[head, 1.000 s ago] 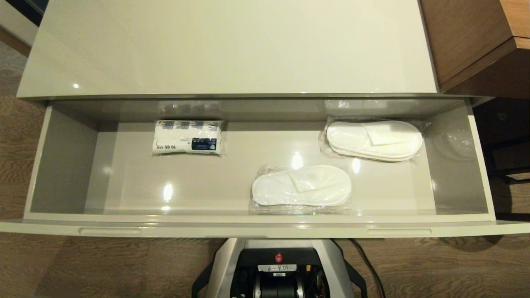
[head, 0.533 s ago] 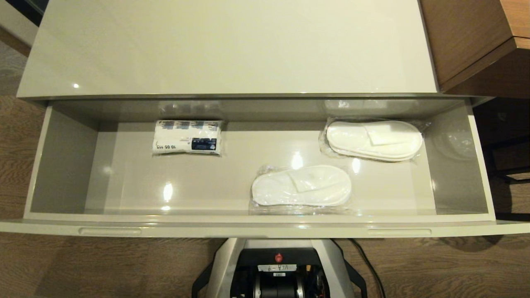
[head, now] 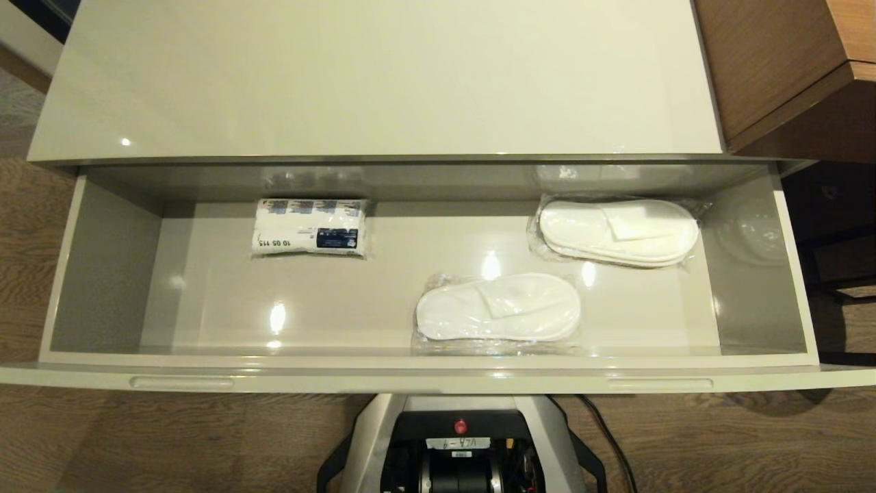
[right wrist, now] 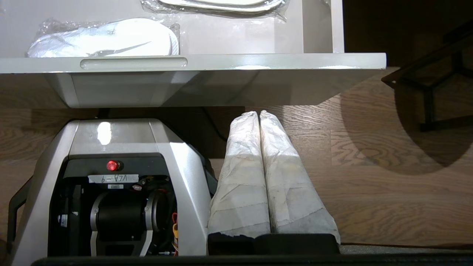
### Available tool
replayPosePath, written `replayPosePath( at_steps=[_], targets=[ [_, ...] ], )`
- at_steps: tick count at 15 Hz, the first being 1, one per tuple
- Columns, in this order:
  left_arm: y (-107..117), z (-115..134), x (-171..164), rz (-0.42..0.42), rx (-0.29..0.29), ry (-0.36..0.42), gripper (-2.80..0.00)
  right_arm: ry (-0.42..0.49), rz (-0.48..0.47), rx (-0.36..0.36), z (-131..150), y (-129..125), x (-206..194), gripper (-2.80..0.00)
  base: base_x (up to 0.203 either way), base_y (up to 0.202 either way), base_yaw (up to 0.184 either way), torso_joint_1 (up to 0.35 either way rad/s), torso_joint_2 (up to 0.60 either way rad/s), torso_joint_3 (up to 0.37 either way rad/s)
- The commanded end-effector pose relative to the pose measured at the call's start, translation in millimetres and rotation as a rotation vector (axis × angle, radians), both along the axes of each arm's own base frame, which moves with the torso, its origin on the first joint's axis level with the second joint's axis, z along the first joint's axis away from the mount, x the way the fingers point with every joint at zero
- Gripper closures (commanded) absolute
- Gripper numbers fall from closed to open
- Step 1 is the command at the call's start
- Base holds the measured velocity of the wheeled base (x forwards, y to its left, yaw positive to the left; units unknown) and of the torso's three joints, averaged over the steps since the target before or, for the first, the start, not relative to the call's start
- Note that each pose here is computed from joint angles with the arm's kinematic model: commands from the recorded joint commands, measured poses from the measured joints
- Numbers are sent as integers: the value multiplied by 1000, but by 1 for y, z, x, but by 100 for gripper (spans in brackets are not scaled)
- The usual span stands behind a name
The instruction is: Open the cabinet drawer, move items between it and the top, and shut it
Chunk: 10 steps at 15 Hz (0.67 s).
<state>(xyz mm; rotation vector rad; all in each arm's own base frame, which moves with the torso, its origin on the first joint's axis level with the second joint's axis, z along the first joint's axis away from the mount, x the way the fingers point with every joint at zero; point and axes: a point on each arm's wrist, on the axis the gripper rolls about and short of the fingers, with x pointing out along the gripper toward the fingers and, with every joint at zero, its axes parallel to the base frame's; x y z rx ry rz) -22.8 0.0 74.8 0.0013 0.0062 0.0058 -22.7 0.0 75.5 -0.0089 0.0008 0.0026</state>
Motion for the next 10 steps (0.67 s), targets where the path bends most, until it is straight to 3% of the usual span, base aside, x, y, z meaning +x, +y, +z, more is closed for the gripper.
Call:
replayPosePath(
  at_steps=[1, 10],
  targets=[
    [0, 0, 0, 1, -1, 1, 0, 2, -1, 0, 0, 0, 0, 0, 0, 0, 0, 0, 0, 0],
    [0, 0, 0, 2, -1, 1, 0, 1, 1, 0, 0, 0, 0, 0, 0, 0, 0, 0, 0, 0]
  ],
)
